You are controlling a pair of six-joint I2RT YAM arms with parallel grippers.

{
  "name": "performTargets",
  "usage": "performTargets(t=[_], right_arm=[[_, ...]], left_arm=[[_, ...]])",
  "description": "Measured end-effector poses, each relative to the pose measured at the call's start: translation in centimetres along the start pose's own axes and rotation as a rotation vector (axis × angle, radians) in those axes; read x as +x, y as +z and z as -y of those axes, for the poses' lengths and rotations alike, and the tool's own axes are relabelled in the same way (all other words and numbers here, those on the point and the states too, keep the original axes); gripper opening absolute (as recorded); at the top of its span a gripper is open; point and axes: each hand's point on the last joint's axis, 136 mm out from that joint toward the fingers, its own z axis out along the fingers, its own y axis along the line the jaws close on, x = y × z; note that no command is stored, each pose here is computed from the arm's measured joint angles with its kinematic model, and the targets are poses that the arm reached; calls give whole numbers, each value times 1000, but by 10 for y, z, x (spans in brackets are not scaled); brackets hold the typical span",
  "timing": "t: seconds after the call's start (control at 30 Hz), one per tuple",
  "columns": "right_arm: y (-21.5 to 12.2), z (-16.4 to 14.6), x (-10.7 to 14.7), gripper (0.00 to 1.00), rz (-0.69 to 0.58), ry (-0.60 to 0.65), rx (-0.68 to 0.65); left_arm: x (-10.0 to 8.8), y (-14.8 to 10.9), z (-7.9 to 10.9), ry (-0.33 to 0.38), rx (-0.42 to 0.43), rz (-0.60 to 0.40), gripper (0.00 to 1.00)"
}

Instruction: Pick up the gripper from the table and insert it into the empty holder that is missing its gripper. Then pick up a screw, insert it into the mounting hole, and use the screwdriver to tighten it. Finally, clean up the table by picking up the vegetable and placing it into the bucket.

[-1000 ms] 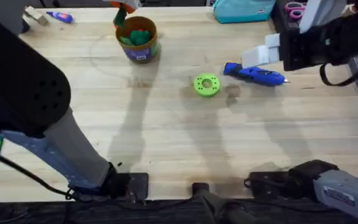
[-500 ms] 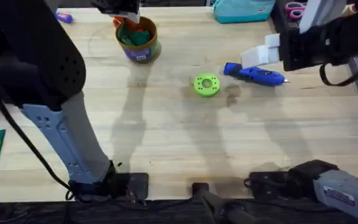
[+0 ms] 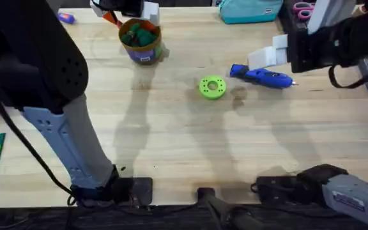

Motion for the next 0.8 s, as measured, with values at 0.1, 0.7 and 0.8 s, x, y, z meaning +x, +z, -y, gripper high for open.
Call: performTargets(t=[0.1, 0.7, 0.8], right_arm=[[0, 0, 0, 997, 0, 0, 0], [0, 0, 0, 997, 0, 0, 0], [0, 0, 0, 997, 0, 0, 0]], left_arm=[[4, -1, 0, 1, 0, -13, 986], [42, -111, 17, 58, 22, 24, 986], [52, -127, 24, 81, 31, 31, 986]])
